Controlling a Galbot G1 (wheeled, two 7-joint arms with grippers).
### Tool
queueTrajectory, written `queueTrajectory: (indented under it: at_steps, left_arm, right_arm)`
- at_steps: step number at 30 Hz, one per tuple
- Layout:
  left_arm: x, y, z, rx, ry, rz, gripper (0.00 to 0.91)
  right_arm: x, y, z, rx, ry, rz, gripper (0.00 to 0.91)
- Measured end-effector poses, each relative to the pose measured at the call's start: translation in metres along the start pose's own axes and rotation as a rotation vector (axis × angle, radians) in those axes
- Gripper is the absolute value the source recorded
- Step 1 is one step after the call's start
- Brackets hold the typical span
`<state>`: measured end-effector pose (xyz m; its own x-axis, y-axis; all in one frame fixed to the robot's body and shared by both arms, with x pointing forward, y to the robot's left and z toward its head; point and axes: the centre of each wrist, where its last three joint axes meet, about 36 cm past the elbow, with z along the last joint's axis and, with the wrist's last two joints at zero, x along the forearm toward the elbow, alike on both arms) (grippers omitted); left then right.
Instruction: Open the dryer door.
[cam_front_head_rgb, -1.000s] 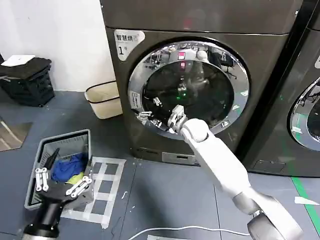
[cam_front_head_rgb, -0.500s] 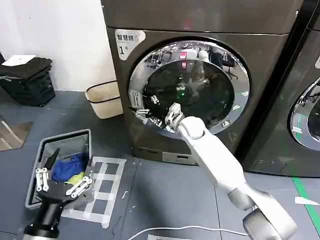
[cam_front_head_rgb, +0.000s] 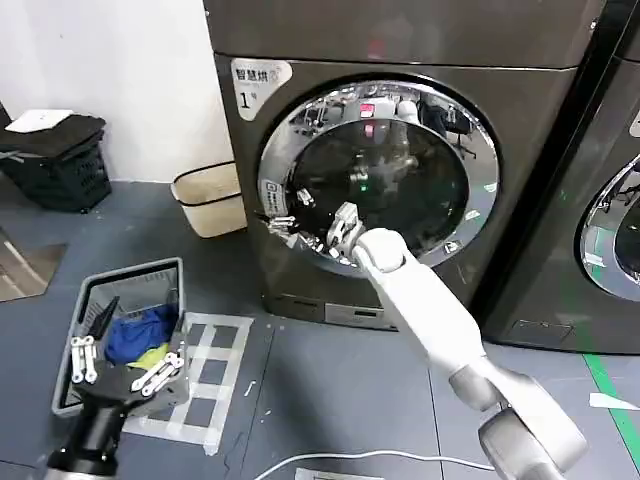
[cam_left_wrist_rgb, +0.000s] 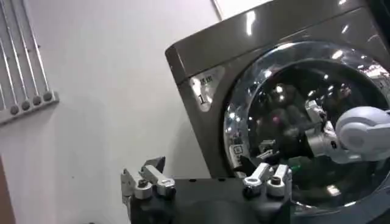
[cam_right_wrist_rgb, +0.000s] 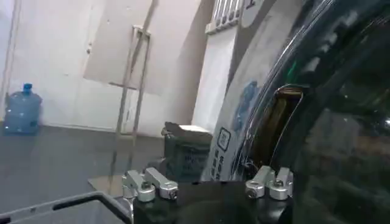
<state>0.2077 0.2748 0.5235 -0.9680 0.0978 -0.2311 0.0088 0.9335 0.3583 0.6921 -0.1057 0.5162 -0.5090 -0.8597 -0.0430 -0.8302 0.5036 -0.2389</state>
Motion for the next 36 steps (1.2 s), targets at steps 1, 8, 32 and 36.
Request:
queueTrajectory:
  at_steps: [1,8,32,36]
  left_arm:
    - [0.000,0.000,0.000,0.000,0.000,0.000,0.907]
    - [0.001,0.003,0.000,-0.002,0.001,-0.008,0.907]
    - [-0.003,0.008,0.008,-0.002,0.013,-0.013,0.907]
    - [-0.004,0.008,0.009,-0.001,0.013,-0.012,0.907]
  right_arm:
    - [0.000,-0.002,0.000,0.001,0.001,-0.011,0.907]
    - [0.005,-0.006,0.001,0.003,-0.021,-0.082,0.907]
    - [0.027,-0.018,-0.003,-0.052,-0.138,-0.407,0.907]
    - [0.033,-0.022,-0.004,-0.057,-0.147,-0.463,0.907]
